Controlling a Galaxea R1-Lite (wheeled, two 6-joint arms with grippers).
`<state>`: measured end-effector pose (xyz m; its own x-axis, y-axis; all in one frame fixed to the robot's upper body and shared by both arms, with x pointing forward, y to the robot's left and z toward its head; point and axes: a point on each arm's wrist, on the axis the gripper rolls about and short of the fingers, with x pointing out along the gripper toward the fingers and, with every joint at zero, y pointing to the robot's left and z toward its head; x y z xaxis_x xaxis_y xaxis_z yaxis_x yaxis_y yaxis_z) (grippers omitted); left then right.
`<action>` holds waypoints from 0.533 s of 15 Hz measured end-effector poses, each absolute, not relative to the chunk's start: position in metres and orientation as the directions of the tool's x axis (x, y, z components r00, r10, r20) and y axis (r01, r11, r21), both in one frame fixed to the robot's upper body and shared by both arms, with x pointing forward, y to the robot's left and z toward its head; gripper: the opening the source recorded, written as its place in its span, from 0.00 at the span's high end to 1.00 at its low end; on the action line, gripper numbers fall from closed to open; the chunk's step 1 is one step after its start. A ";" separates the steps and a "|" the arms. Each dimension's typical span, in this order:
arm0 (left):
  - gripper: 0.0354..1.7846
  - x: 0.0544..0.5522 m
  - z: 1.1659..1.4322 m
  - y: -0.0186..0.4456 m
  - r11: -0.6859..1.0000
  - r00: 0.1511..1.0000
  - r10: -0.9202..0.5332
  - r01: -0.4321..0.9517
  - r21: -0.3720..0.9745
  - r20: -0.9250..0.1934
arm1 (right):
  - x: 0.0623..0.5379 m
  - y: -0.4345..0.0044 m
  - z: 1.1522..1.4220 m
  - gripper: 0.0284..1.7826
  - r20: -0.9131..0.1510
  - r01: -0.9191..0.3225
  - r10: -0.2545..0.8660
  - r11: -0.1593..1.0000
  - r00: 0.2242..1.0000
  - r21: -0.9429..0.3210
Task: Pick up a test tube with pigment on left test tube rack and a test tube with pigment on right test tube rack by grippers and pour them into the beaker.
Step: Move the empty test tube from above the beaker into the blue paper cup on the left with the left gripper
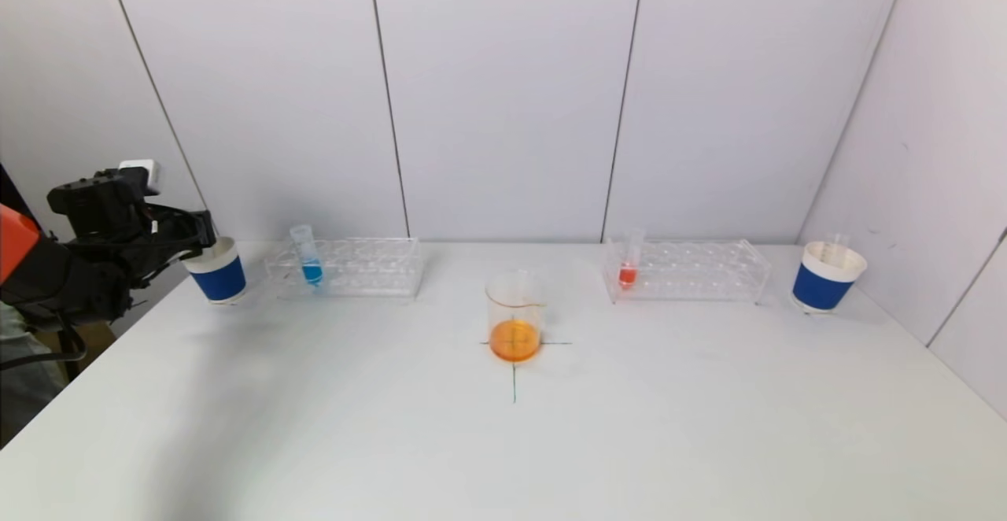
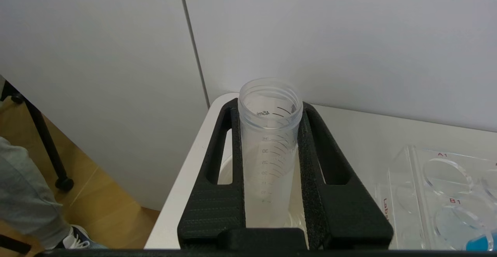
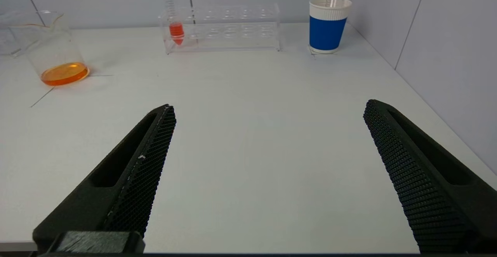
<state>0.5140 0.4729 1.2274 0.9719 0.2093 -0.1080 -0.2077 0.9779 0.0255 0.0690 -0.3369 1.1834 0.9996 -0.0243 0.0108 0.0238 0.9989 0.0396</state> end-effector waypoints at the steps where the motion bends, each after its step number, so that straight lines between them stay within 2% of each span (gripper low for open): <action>1: 0.78 0.514 1.227 0.473 0.978 0.972 0.207 -0.206 0.025 -0.109 | 0.069 -0.337 1.183 0.01 0.010 0.024 -0.025 0.999 1.000 0.040; 8: 0.78 0.513 1.227 0.473 0.979 0.972 0.205 -0.204 0.024 -0.111 | 0.069 -0.337 1.183 0.01 0.010 0.024 -0.025 0.999 1.000 0.040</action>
<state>0.5134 0.4726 1.2266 0.9724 0.2054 -0.1107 -0.2041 0.9787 0.0237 0.0690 -0.3369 1.1834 0.9996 -0.0247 0.0104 0.0242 0.9989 0.0400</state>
